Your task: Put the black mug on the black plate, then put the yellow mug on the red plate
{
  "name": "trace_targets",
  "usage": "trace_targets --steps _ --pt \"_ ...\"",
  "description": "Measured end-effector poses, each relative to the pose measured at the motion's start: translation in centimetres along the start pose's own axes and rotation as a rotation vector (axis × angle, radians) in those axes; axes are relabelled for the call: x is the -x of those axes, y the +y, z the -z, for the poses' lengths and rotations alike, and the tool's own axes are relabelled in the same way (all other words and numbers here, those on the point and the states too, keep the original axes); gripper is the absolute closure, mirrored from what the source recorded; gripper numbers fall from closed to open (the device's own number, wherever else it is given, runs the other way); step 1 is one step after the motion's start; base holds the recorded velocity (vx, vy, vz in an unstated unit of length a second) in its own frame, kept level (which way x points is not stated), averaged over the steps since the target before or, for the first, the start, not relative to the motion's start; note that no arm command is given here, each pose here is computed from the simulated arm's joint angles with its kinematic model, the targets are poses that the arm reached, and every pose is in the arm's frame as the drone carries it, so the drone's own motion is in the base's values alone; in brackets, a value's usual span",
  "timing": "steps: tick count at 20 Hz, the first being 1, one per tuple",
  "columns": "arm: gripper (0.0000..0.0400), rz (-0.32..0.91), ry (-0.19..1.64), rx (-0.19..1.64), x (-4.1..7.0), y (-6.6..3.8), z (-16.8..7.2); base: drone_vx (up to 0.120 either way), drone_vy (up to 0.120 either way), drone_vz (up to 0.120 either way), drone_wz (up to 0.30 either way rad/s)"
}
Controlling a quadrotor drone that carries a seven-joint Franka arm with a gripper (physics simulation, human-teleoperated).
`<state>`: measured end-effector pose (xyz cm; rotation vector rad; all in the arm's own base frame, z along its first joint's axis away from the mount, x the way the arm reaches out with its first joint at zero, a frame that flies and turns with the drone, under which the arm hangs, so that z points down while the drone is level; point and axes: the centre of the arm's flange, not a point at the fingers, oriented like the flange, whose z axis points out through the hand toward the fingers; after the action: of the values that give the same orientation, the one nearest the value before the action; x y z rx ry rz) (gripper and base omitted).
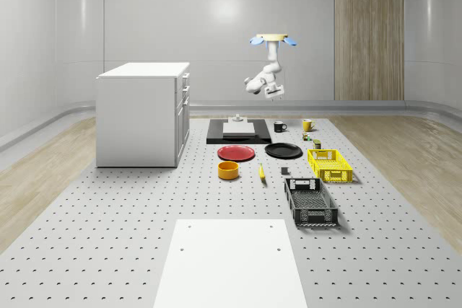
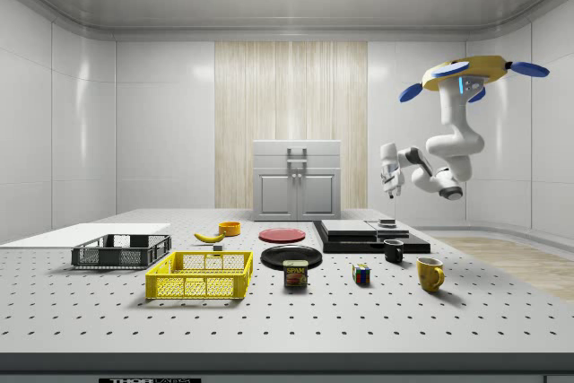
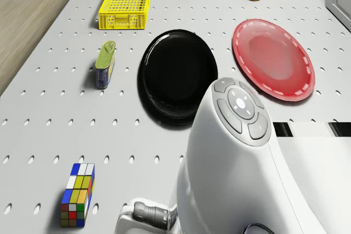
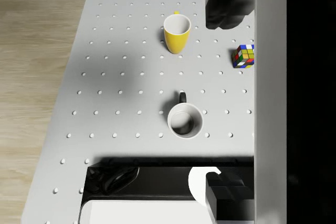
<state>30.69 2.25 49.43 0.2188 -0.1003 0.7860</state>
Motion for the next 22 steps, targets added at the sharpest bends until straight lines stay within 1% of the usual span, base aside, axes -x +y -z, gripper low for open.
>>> trace_targets --steps 1,5,11,22 --pt "0.0 0.001 0.028 0.027 0.3 -0.3 0.0 0.0 -0.04 -0.12 0.0" --pt "0.0 0.003 0.1 0.095 1.0 -1.0 0.0 0.0 -0.11 -0.12 0.0" --pt "0.0 0.005 0.146 0.138 1.4 -1.4 -0.1 0.0 0.0 -0.12 0.0" --pt "0.0 0.005 0.166 0.157 1.6 -1.6 -0.2 0.0 0.0 -0.12 0.0"
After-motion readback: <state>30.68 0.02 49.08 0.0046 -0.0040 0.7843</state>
